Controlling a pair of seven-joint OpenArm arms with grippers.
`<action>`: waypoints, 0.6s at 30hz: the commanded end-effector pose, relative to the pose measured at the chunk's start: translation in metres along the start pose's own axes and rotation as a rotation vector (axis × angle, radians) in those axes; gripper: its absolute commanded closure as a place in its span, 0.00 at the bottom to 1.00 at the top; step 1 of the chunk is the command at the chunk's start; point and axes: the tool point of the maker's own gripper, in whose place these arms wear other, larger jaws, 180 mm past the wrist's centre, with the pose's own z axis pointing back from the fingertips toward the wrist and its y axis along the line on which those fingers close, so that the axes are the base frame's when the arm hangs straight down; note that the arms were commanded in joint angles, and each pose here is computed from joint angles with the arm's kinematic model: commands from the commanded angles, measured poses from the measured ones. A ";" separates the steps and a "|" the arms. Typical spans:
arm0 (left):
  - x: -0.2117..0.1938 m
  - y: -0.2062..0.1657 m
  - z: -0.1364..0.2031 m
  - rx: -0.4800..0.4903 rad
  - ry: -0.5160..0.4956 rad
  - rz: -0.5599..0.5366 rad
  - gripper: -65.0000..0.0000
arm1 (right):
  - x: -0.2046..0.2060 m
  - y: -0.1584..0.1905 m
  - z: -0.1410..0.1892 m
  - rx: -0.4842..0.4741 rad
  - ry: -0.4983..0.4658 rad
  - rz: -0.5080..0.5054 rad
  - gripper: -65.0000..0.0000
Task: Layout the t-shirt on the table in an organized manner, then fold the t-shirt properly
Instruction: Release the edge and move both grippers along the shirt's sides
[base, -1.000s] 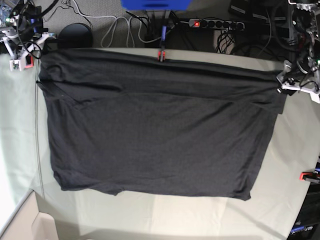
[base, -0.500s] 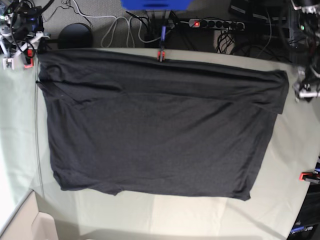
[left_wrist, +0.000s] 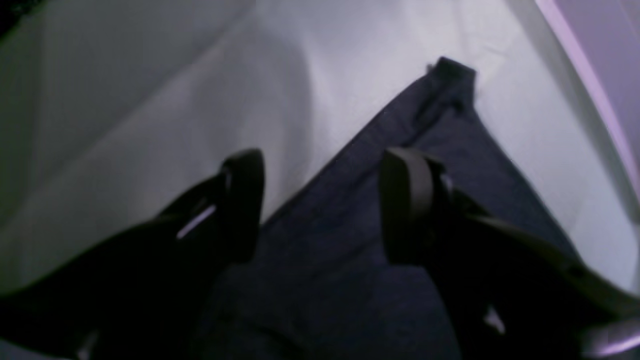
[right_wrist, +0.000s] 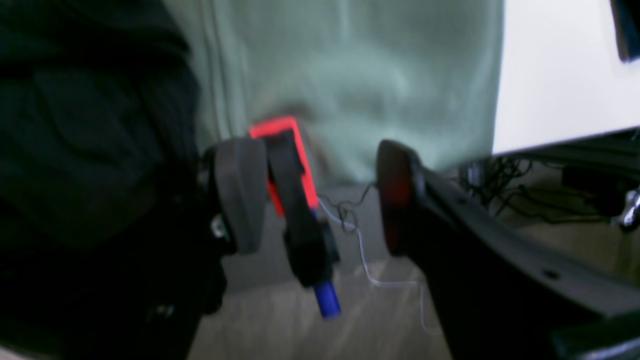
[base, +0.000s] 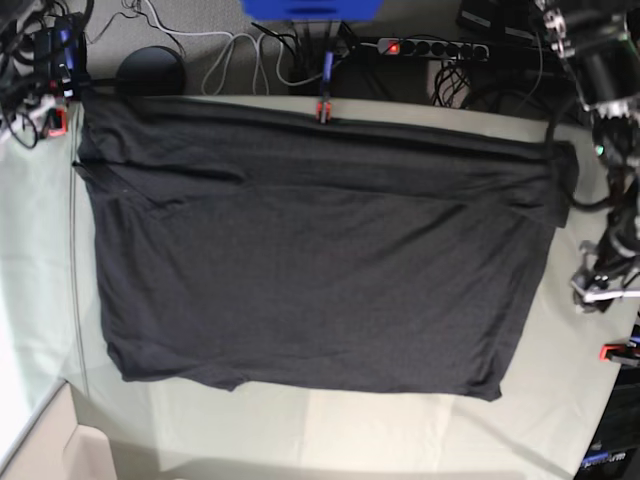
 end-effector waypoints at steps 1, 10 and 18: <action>0.021 -0.011 -0.002 -0.022 -0.043 -0.013 0.45 | 0.015 -0.007 0.004 -0.013 -0.045 0.017 0.46; 0.021 -0.014 -0.038 0.007 -0.011 0.059 0.45 | 0.056 0.016 -0.001 0.030 -0.133 0.055 0.46; 0.017 -0.030 -0.056 0.011 -0.073 -0.048 0.45 | 0.107 0.056 -0.004 0.107 -0.237 0.123 0.46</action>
